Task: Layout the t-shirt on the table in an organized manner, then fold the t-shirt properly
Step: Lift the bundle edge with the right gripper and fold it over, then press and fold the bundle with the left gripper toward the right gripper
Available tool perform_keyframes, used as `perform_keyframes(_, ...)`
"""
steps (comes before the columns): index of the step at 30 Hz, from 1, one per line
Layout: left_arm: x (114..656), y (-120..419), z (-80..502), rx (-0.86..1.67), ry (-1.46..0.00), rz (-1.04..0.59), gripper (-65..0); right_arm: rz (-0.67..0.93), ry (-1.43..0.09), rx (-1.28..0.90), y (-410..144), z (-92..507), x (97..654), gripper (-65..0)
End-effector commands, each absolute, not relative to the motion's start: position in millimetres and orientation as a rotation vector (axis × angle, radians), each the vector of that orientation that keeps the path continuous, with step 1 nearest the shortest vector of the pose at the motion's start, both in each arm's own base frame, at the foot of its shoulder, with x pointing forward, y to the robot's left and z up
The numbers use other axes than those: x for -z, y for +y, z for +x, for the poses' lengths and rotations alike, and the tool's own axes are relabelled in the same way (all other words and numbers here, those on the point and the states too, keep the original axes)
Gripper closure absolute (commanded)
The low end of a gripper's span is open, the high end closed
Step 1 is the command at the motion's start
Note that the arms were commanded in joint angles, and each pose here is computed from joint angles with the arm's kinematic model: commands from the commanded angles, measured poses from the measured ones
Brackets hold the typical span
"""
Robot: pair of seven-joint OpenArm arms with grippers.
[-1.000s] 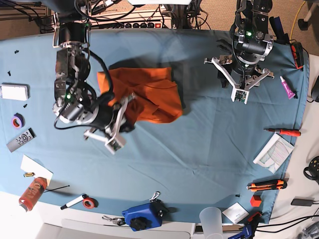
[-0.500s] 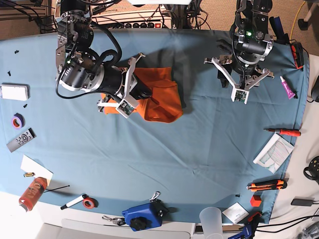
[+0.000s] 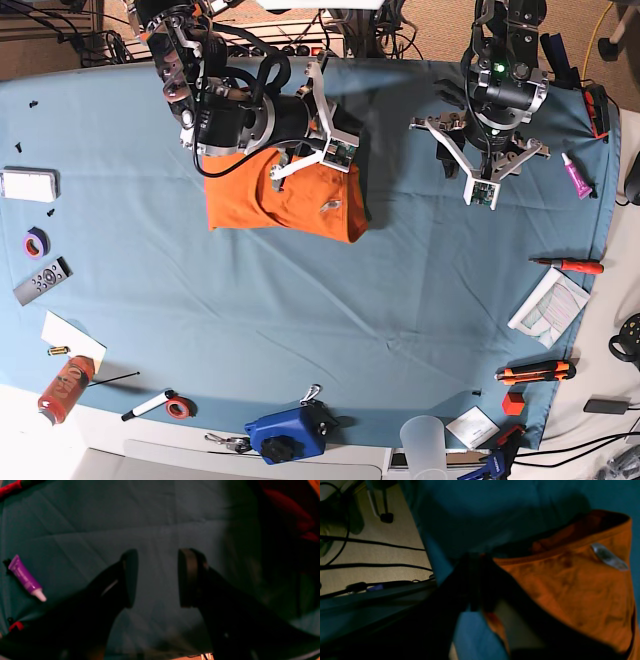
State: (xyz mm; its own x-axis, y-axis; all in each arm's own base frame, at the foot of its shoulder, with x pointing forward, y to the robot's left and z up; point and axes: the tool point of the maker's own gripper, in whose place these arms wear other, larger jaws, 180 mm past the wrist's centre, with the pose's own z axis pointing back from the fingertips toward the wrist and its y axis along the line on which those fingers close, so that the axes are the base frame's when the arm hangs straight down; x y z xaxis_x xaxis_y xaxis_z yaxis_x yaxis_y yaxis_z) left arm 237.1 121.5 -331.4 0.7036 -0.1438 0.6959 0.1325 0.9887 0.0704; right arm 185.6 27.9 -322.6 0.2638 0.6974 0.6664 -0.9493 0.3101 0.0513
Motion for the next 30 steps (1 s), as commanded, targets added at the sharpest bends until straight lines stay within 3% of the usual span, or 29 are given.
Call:
perform_keyframes(1,321.9,121.7,241.7,0.156,-0.816,0.020,-24.4,0.528,-0.650,-1.182,34.2,188.7,310.8,-15.5)
perform_keyframes(2,321.9,121.7,241.7,0.156,-0.816,0.020,-24.4,0.547,-0.653,-1.180,36.4,187.3,309.0,-18.0)
perform_keyframes(7,321.9,121.6,241.8,0.156,-0.816,0.019,-24.4,0.684,-0.727,-1.200,53.9,173.9,273.4,-18.4)
perform_keyframes(12,321.2,116.4,242.0,0.151,-0.821,-0.015,-24.4,0.488,-0.915,-1.123,30.4,214.2,247.3,-17.7)
perform_keyframes(14,320.9,108.9,241.3,0.168,-0.821,-0.054,-24.4,0.409,-0.926,-1.022,8.3,236.5,250.3,-13.3)
perform_keyframes(19,305.9,55.2,239.0,0.349,-0.901,-0.265,-24.4,0.342,-0.835,-0.833,-42.5,268.7,284.2,-5.9)
perform_keyframes(23,290.6,12.2,241.0,0.486,-0.963,-0.368,-24.4,0.348,-0.751,-0.685,-76.3,281.8,318.3,-5.9)
perform_keyframes(30,300.0,-39.8,257.2,0.617,-0.947,-0.426,-24.4,0.480,-0.603,-0.596,-82.0,271.2,371.5,-5.8)
